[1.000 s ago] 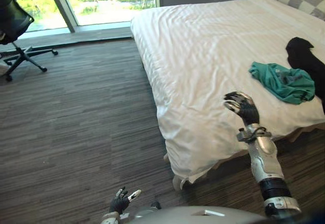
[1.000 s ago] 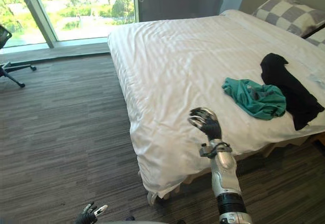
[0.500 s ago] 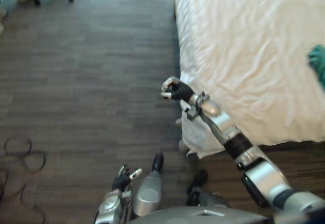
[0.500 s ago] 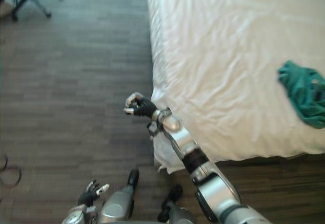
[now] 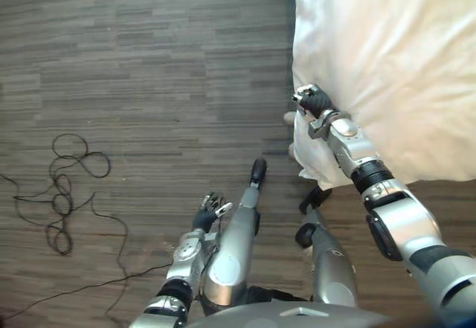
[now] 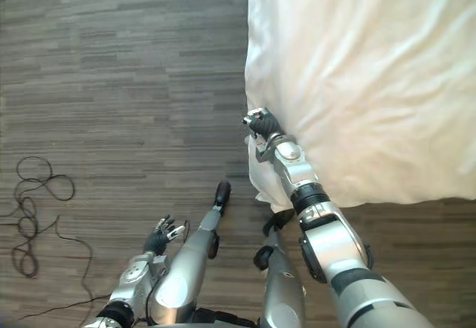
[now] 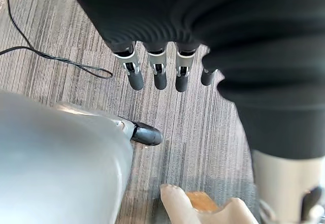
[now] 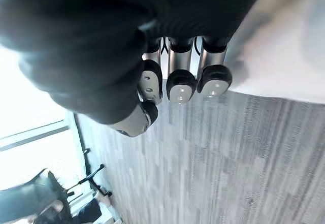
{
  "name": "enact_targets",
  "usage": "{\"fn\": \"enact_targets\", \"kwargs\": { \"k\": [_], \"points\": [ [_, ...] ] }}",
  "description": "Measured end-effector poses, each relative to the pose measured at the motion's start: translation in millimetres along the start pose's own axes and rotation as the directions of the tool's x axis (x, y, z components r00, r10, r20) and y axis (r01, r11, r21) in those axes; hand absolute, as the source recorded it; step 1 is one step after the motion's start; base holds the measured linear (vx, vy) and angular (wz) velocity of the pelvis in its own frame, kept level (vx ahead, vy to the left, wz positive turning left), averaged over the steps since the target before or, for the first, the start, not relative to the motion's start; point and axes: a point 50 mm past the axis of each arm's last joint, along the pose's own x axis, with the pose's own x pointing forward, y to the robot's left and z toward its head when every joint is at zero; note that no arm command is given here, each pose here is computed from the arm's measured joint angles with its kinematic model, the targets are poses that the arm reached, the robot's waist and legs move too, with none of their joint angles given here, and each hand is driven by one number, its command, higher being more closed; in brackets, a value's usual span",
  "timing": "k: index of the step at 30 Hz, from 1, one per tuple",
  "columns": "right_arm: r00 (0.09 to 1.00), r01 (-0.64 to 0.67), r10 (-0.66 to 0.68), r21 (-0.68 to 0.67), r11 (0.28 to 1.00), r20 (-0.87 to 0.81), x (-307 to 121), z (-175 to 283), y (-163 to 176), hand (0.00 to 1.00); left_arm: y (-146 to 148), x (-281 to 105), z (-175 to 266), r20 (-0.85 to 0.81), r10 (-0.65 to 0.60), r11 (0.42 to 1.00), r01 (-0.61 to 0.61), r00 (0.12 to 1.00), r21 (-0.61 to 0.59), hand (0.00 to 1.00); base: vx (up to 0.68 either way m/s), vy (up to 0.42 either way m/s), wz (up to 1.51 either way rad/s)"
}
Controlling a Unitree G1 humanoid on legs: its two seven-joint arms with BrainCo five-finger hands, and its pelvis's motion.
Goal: Tidy the bed and pick cloth on bed and put in laundry
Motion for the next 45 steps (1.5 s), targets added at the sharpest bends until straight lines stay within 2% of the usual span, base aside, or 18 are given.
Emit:
{"fn": "enact_targets", "kwargs": {
  "k": [6, 10, 14, 16, 18, 21, 23, 26, 27, 29, 33, 36, 37, 39, 40, 42, 44, 45],
  "points": [
    [1.0, 0.01, -0.01, 0.091, 0.996, -0.01, -6.6, -16.5, -0.4, 1.0, -6.1, 1.2, 1.4, 0.009, -0.006, 0.999, 0.006, 1.0, -0.041, 0.0, 0.02, 0.062, -0.1],
    [0.999, 0.039, -0.04, 0.324, 0.945, -0.002, -20.8, -48.0, 0.5, 1.0, -9.4, 3.3, 10.0, 0.049, -0.003, 0.997, 0.007, 0.999, -0.078, 0.0, 0.05, 0.07, -0.04],
    [0.998, 0.056, -0.04, 0.453, 0.89, -0.046, -42.2, -89.3, 18.1, 1.0, -7.4, 5.4, 17.2, 0.063, 0.005, 0.996, 0.0, 0.998, -0.086, 0.0, 0.07, 0.058, -0.23],
    [0.989, 0.132, -0.077, 0.522, 0.842, -0.127, -62.6, -120.2, 19.7, 1.0, -10.0, 5.8, 16.8, 0.054, -0.001, 0.997, 0.005, 0.999, -0.081, 0.0, 0.07, 0.035, -0.47],
    [0.958, 0.276, -0.169, 0.592, 0.757, -0.232, -93.1, -155.1, 10.5, 1.0, -10.3, 5.8, 15.5, 0.044, -0.002, 0.998, 0.005, 0.999, -0.07, 0.0, 0.08, 0.023, -0.42],
    [0.898, 0.433, -0.257, 0.617, 0.657, -0.357, -133.3, -191.6, 1.4, 1.0, -4.3, 3.9, 7.7, 0.007, 0.021, 0.999, -0.021, 1.0, -0.028, 0.0, 0.11, 0.014, -0.44],
    [0.845, 0.53, -0.311, 0.6, 0.599, -0.436, -163.3, -212.8, -4.1, 1.0, 1.2, 0.3, -2.6, -0.035, 0.038, 0.999, -0.038, 0.999, -0.001, 0.0, 0.15, -0.008, -0.52],
    [0.717, 0.694, -0.409, 0.527, 0.49, -0.564, -224.3, -244.5, -10.5, 1.0, 8.2, -11.0, -28.5, -0.129, 0.065, 0.998, -0.065, 0.989, 0.011, 0.0, 0.14, -0.033, -0.33],
    [0.69, 0.72, -0.429, 0.493, 0.488, -0.583, -234.1, -248.3, -10.6, 1.0, 10.5, -13.9, -33.4, -0.148, 0.072, 0.997, -0.071, 0.986, 0.011, 0.0, 0.19, -0.064, -0.28],
    [0.621, 0.772, -0.493, 0.368, 0.518, -0.61, -258.0, -254.6, -10.3, 1.0, 16.5, -26.4, -53.8, -0.227, 0.087, 0.996, -0.083, 0.97, 0.029, 0.0, 0.15, -0.067, -0.2],
    [0.605, 0.79, -0.623, 0.275, 0.548, -0.496, -257.4, -232.2, -27.3, 1.0, 17.9, -41.3, -76.0, -0.315, 0.094, 0.995, -0.082, 0.944, 0.052, 0.0, 0.04, -0.041, -0.15],
    [0.66, 0.75, -0.705, 0.293, 0.594, -0.261, -234.1, -183.7, -46.6, 1.0, 21.0, -54.9, -89.8, -0.349, 0.105, 0.993, -0.083, 0.931, 0.078, 0.0, -0.01, -0.034, 0.03],
    [0.688, 0.716, -0.71, 0.3, 0.63, -0.152, -225.7, -160.9, -51.4, 1.0, 22.9, -58.3, -91.3, -0.343, 0.111, 0.992, -0.083, 0.933, 0.096, 0.0, -0.06, -0.021, 0.02],
    [0.739, 0.627, -0.673, 0.325, 0.708, 0.039, -210.1, -120.5, -53.2, 1.0, 27.0, -62.9, -91.6, -0.321, 0.122, 0.989, -0.087, 0.939, 0.12, 0.0, -0.06, -0.017, 0.02],
    [0.766, 0.553, -0.622, 0.327, 0.766, 0.161, -201.3, -95.2, -52.4, 1.0, 31.0, -64.9, -90.9, -0.308, 0.13, 0.986, -0.092, 0.942, 0.136, 0.0, -0.05, -0.006, 0.03],
    [0.798, 0.438, -0.521, 0.304, 0.846, 0.302, -183.2, -65.1, -52.2, 1.0, 38.1, -69.2, -90.4, -0.296, 0.138, 0.983, -0.094, 0.945, 0.16, 0.0, -0.07, -0.007, 0.05],
    [0.811, 0.326, -0.429, 0.303, 0.895, 0.397, -162.0, -38.7, -54.2, 1.0, 45.2, -71.4, -89.6, -0.298, 0.144, 0.978, -0.09, 0.943, 0.189, 0.0, -0.08, 0.002, 0.23],
    [0.803, 0.215, -0.356, 0.324, 0.921, 0.478, -137.1, -9.6, -56.5, 1.0, 46.3, -70.1, -88.2, -0.299, 0.137, 0.977, -0.079, 0.944, 0.2, 0.0, -0.06, 0.015, 0.4]
  ]
}}
